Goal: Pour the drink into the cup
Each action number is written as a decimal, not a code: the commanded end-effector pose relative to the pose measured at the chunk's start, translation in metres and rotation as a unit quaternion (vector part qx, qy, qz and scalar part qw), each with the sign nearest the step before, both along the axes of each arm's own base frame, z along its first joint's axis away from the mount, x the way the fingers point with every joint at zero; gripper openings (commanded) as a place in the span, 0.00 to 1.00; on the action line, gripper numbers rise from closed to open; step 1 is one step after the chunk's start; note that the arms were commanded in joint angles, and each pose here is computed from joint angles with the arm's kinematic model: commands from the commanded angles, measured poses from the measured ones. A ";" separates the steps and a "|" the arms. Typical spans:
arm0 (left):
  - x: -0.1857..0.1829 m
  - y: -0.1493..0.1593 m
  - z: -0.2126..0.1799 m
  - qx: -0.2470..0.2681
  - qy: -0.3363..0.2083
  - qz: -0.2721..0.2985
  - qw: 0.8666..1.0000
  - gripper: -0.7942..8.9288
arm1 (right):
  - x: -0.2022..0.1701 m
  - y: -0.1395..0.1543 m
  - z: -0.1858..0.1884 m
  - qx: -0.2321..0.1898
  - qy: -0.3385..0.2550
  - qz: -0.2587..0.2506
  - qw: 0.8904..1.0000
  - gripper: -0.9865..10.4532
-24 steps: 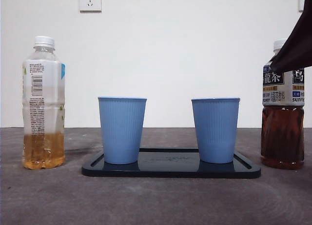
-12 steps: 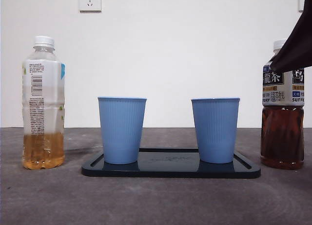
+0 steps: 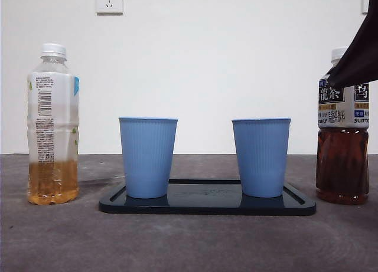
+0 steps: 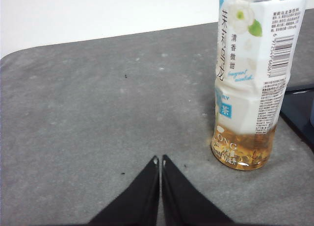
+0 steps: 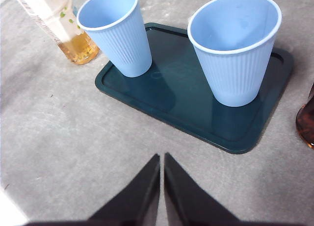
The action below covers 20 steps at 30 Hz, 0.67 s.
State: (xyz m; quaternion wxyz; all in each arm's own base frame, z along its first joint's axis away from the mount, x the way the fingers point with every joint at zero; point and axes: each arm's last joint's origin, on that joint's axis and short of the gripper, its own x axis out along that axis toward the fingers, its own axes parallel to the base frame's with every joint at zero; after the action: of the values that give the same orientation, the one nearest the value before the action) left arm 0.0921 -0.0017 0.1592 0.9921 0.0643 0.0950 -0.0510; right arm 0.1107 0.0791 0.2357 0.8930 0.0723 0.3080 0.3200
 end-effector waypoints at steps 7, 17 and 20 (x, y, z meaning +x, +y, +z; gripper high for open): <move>0.001 0.000 -0.007 0.003 0.014 0.001 1.000 0.09 | 0.001 0.001 0.006 -0.010 -0.029 0.007 1.000 0.09; 0.001 0.000 -0.007 0.003 0.014 0.001 1.000 0.09 | -0.006 -0.063 0.017 -0.040 -0.275 -0.236 0.931 0.09; 0.001 0.000 -0.007 0.003 0.014 0.001 1.000 0.09 | -0.012 -0.075 -0.005 -0.043 -0.316 -0.291 0.902 0.09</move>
State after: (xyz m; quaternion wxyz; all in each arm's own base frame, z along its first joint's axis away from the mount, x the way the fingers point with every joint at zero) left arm 0.0921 -0.0017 0.1592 0.9921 0.0643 0.0952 -0.0510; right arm 0.0995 0.0051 0.2316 0.9988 0.0237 0.0017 0.0438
